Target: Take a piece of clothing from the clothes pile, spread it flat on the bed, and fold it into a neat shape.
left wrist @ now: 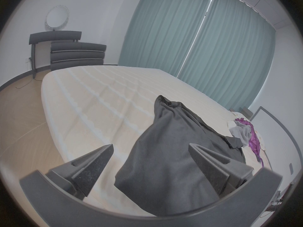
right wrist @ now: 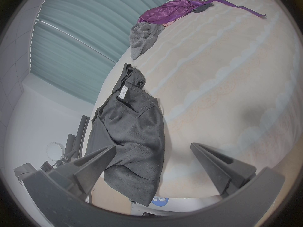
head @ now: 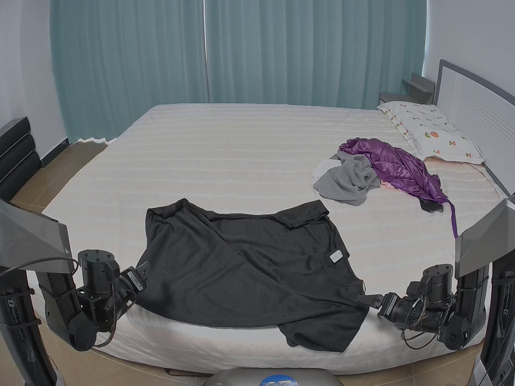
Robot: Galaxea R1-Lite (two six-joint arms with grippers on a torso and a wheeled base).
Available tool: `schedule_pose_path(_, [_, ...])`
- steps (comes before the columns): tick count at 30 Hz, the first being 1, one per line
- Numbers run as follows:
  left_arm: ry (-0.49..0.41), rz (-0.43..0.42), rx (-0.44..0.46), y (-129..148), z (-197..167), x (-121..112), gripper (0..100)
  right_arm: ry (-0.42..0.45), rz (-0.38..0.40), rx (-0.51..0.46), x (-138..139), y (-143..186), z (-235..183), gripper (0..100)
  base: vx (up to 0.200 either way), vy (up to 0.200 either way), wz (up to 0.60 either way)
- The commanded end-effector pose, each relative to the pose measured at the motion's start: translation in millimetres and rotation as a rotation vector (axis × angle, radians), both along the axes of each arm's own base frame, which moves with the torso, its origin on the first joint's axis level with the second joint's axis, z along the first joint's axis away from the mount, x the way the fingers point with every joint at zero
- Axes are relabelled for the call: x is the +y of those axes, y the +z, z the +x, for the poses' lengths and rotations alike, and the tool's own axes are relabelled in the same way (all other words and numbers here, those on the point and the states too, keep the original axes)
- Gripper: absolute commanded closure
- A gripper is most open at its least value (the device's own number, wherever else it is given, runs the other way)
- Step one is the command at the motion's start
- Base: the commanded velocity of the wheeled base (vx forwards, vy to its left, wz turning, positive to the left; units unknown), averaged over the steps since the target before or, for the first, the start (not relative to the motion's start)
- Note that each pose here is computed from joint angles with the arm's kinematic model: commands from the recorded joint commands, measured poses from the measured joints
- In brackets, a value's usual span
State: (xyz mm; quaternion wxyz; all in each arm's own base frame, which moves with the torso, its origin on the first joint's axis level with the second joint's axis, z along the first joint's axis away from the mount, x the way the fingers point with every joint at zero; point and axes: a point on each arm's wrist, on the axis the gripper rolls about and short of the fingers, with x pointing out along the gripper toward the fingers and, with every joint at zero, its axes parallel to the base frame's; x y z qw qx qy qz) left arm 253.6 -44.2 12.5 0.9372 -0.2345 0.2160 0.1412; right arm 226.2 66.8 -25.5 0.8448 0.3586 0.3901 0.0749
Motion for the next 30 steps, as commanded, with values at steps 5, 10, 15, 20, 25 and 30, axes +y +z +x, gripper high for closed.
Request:
schedule_pose_path(5, [-0.023, -0.022, 0.108, -27.6, 1.1, 6.2, 0, 0.002, 0.004, -0.012, 0.5, 0.9, 0.7, 0, 0.000, 0.000, 0.00])
schedule_pose_path(10, [-0.024, -0.025, 0.096, -31.0, 3.9, 5.3, 100, 0.002, 0.004, -0.012, 0.5, 0.9, 0.7, 0, 0.000, 0.000, 0.00])
schedule_pose_path(15, [-0.049, -0.022, 0.025, -20.2, 5.1, -3.1, 100, 0.002, 0.005, -0.018, 0.7, 1.8, 1.2, 0, 0.000, 0.000, 0.00])
schedule_pose_path(20, [-0.128, -0.020, 0.005, -16.0, 2.8, -23.4, 100, 0.002, 0.009, -0.033, 0.8, 5.7, 1.5, 0, 0.000, 0.000, 0.00])
schedule_pose_path(25, [-0.211, 0.003, 0.014, -26.4, 7.9, -45.2, 100, 0.000, 0.008, -0.029, 0.4, 4.6, 1.5, 0, 0.000, 0.000, 0.00])
schedule_pose_path(30, [-0.231, 0.024, 0.023, -38.2, 17.8, -50.4, 100, 0.000, 0.007, -0.026, 0.6, 3.3, 2.1, 0, 0.000, 0.000, 0.00])
